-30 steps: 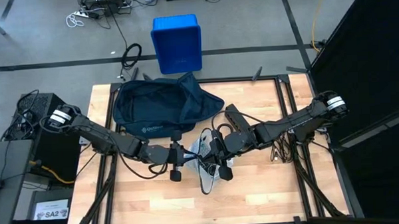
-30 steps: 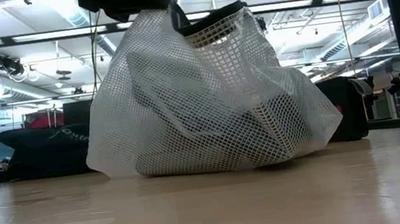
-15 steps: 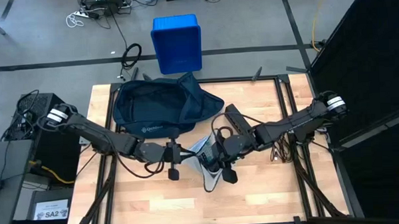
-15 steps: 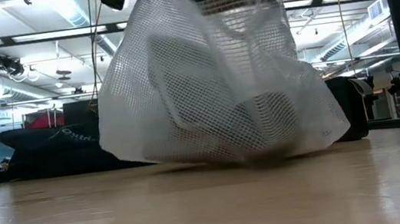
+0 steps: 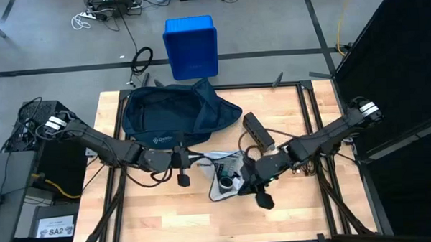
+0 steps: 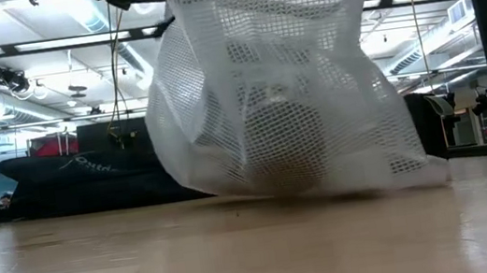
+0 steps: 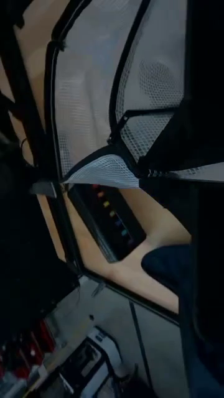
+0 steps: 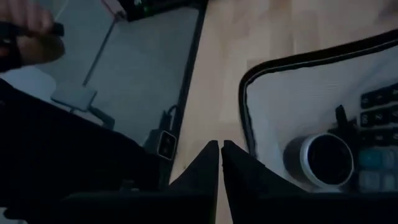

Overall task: Unpack backpack
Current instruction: Close the white white mesh envelope

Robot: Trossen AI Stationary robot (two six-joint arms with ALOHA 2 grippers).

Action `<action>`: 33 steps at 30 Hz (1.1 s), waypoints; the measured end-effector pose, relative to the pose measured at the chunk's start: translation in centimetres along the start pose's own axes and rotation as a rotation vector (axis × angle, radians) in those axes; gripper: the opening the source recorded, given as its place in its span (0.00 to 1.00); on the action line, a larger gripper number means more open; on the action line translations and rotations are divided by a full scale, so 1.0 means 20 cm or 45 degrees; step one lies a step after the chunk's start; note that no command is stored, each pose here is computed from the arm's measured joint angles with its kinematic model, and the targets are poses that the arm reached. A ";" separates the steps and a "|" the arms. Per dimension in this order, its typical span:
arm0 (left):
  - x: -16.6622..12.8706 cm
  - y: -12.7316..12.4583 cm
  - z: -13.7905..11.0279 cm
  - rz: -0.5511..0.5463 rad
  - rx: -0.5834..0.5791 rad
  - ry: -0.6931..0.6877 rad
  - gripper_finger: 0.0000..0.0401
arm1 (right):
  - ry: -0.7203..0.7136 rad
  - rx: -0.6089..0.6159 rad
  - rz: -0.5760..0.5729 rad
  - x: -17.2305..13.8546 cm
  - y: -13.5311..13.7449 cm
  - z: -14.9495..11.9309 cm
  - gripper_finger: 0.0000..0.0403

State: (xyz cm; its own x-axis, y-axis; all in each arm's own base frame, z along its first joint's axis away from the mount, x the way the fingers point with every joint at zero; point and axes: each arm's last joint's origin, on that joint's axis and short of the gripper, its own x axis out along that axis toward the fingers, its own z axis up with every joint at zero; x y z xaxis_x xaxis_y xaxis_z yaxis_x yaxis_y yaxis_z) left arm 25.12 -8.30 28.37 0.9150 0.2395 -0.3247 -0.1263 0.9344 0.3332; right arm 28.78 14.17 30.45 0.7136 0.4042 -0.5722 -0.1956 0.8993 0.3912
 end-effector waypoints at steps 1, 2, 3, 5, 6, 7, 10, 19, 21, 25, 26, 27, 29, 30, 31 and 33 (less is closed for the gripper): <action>-0.01 0.01 0.00 0.012 -0.003 -0.002 0.00 | -0.017 0.002 0.002 -0.03 0.02 0.00 0.00; -0.01 0.01 0.01 0.016 -0.006 -0.006 0.00 | -0.041 -0.001 0.000 -0.06 0.03 0.00 0.00; -0.02 0.02 0.01 0.017 -0.009 -0.010 0.00 | -0.072 -0.007 -0.011 -0.09 0.05 0.01 0.00; -0.02 0.02 0.01 0.018 -0.018 -0.023 0.00 | -0.147 -0.024 -0.066 -0.14 0.07 0.02 0.00; -0.02 0.02 0.02 0.019 -0.021 -0.028 0.00 | -0.190 -0.039 -0.110 -0.16 0.07 0.02 0.00; -0.02 0.02 0.02 0.018 -0.023 -0.032 0.00 | -0.229 -0.072 -0.162 -0.17 0.07 0.03 0.00; -0.02 0.02 0.02 0.002 -0.029 -0.039 0.00 | -0.307 -0.261 -0.300 -0.18 0.07 0.05 0.00; -0.02 0.02 0.05 -0.015 -0.110 -0.121 0.00 | -0.575 -0.581 -0.332 0.06 0.07 0.15 0.02; -0.02 0.02 0.07 -0.012 -0.136 -0.153 0.00 | -0.568 -0.607 -0.359 0.14 0.03 0.15 0.02; -0.02 0.04 0.08 0.001 -0.188 -0.181 0.00 | -0.553 -0.605 -0.407 0.27 -0.06 0.15 0.02; -0.02 0.04 0.08 0.011 -0.203 -0.176 0.00 | -0.543 -0.606 -0.411 0.30 -0.08 0.15 0.02; -0.01 0.05 0.07 0.025 -0.220 -0.168 0.00 | -0.524 -0.609 -0.422 0.32 -0.10 0.15 0.02; 0.00 0.06 0.07 0.052 -0.251 -0.153 0.00 | -0.491 -0.629 -0.427 0.35 -0.10 0.15 0.02; 0.00 0.07 0.06 0.065 -0.261 -0.145 0.00 | -0.468 -0.642 -0.431 0.36 -0.09 0.15 0.02; 0.00 0.07 0.06 0.075 -0.279 -0.141 0.00 | -0.436 -0.658 -0.444 0.37 -0.08 0.16 0.02; 0.01 0.09 0.06 0.097 -0.294 -0.128 0.00 | -0.326 -0.685 -0.526 0.36 -0.07 0.15 0.02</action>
State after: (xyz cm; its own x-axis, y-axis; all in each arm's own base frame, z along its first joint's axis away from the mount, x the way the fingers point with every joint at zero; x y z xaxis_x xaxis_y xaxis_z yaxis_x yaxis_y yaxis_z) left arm 25.52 -6.94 29.87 0.9313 0.2952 -0.2132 -0.2702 0.9527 0.1388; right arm 36.19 15.31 27.89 0.9232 0.0207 -0.3839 -0.1324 0.9546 -0.2670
